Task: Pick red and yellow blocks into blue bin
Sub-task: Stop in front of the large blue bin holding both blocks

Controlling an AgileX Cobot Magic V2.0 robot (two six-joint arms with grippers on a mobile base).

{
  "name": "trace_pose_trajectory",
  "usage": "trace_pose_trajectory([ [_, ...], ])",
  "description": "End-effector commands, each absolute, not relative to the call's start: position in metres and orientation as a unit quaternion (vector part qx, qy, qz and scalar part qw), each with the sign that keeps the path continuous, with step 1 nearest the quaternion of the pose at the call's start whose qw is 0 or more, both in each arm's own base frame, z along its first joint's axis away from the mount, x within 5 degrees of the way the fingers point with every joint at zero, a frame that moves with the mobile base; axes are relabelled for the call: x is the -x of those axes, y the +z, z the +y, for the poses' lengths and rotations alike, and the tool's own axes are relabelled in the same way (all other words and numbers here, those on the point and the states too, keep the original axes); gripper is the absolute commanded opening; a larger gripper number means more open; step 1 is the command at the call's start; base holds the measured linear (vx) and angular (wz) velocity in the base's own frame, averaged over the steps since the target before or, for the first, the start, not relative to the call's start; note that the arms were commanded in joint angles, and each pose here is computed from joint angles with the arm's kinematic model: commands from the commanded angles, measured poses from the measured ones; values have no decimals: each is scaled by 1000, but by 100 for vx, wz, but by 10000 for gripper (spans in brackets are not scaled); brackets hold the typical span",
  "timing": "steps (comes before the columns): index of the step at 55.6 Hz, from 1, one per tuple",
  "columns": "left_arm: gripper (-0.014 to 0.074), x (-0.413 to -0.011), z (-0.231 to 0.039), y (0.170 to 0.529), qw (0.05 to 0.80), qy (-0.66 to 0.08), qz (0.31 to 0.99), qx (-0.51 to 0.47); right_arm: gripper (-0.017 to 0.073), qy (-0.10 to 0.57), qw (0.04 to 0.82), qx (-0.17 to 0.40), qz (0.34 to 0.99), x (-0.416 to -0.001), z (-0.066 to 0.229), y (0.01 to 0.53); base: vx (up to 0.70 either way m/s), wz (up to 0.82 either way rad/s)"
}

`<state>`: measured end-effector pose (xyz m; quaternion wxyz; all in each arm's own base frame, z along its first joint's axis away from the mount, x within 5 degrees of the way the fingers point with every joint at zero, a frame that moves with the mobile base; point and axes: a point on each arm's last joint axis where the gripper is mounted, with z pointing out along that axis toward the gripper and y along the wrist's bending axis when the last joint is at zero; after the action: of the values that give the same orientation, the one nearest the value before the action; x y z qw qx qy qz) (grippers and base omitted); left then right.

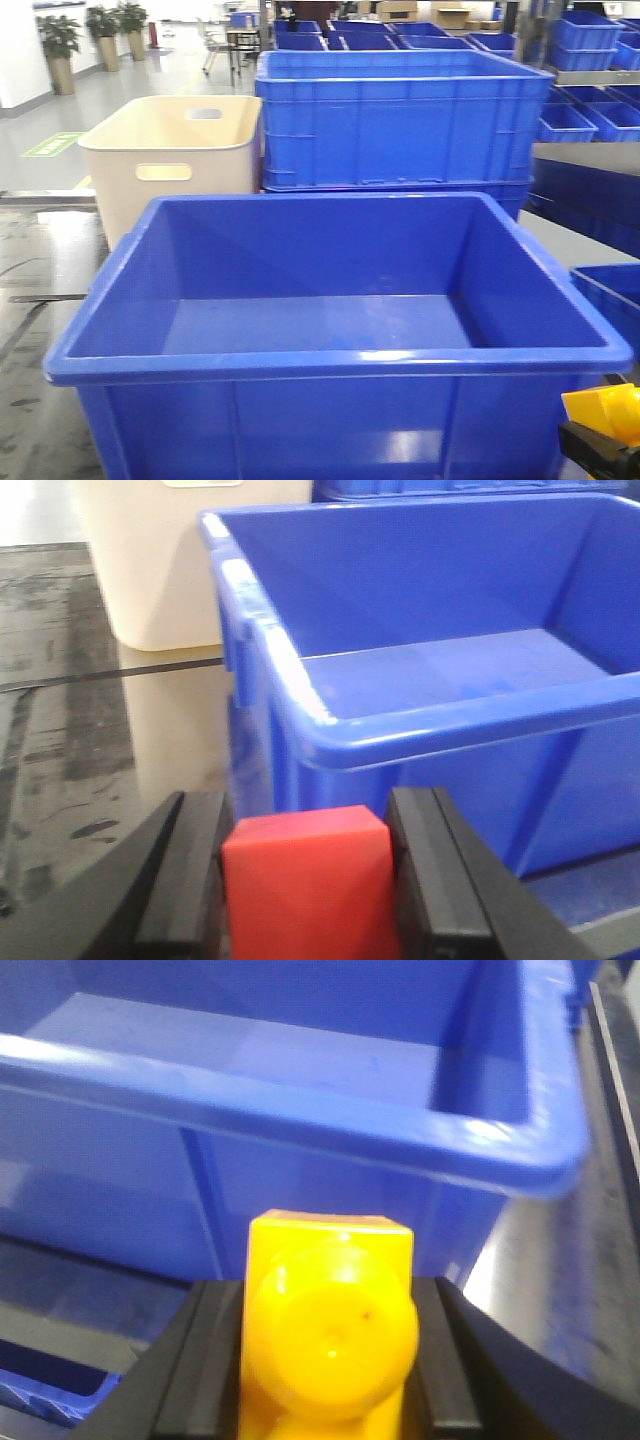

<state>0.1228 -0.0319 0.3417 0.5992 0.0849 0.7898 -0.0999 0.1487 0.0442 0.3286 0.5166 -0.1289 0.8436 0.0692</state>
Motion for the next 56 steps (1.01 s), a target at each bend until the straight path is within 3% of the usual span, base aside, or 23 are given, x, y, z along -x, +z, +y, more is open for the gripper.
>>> trace_pose_trajectory([
  [1,2,-124,-32,359,642,-109,755,-73,-10,73,563,125,814,-151,44,346,6,24],
  [56,2,-124,-32,359,642,-109,755,-73,-10,74,561,124,815,-151,44,346,0,2],
])
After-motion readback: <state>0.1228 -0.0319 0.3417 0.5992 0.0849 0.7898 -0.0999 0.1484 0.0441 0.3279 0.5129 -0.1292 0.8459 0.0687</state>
